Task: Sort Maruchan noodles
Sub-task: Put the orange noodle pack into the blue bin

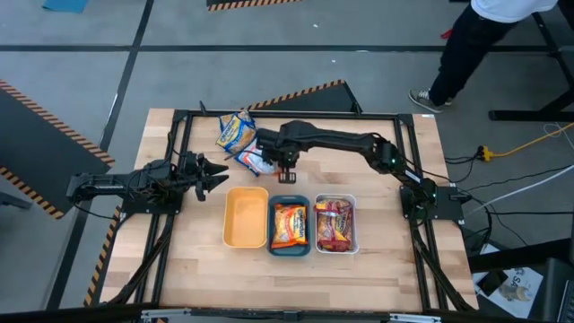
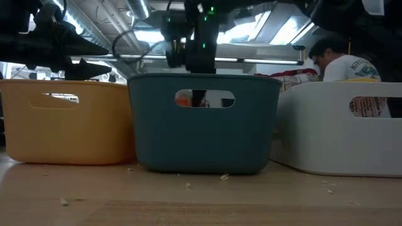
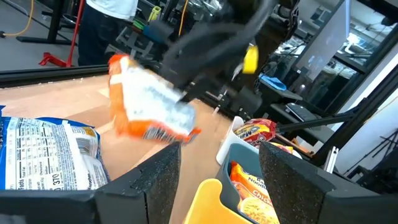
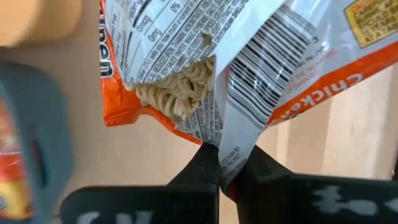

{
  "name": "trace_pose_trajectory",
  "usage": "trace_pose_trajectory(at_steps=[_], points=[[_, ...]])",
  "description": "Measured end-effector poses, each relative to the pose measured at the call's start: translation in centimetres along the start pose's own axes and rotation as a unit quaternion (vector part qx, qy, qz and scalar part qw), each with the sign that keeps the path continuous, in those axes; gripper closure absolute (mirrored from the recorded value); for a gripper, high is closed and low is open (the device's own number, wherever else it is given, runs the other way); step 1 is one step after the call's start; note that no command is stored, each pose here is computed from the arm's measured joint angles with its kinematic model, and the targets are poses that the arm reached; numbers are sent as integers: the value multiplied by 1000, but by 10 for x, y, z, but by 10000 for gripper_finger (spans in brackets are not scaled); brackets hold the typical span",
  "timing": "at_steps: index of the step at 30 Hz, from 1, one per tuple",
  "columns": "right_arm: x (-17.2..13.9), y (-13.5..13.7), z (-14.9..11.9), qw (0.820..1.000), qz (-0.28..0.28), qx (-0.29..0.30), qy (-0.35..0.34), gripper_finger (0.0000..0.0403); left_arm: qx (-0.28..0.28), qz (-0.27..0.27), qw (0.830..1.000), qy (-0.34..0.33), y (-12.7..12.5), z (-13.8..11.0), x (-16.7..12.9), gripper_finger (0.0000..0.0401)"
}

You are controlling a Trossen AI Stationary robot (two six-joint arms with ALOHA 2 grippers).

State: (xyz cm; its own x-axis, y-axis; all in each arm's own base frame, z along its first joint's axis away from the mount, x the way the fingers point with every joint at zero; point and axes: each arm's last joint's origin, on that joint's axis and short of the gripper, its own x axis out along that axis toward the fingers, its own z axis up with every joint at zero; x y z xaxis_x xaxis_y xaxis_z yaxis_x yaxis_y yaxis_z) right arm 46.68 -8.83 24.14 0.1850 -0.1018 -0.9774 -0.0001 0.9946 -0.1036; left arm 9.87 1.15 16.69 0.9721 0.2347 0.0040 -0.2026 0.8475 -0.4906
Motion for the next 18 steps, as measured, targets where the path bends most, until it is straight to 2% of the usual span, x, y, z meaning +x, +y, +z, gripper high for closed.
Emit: trace_pose_trajectory(at_steps=[5, 10, 15, 18], points=[[-27, 11, -6, 999, 31, 26, -1, 402, 0, 0, 1000, 0, 0, 0, 0, 189], [-45, 32, -13, 993, 80, 85, 19, 403, -1, 0, 1000, 0, 0, 0, 0, 189], [-54, 74, -14, 969, 153, 184, 59, 403, -5, 0, 1000, 0, 0, 0, 0, 189], [-57, 110, -16, 965, 164, 188, 80, 403, -5, 0, 1000, 0, 0, 0, 0, 189]])
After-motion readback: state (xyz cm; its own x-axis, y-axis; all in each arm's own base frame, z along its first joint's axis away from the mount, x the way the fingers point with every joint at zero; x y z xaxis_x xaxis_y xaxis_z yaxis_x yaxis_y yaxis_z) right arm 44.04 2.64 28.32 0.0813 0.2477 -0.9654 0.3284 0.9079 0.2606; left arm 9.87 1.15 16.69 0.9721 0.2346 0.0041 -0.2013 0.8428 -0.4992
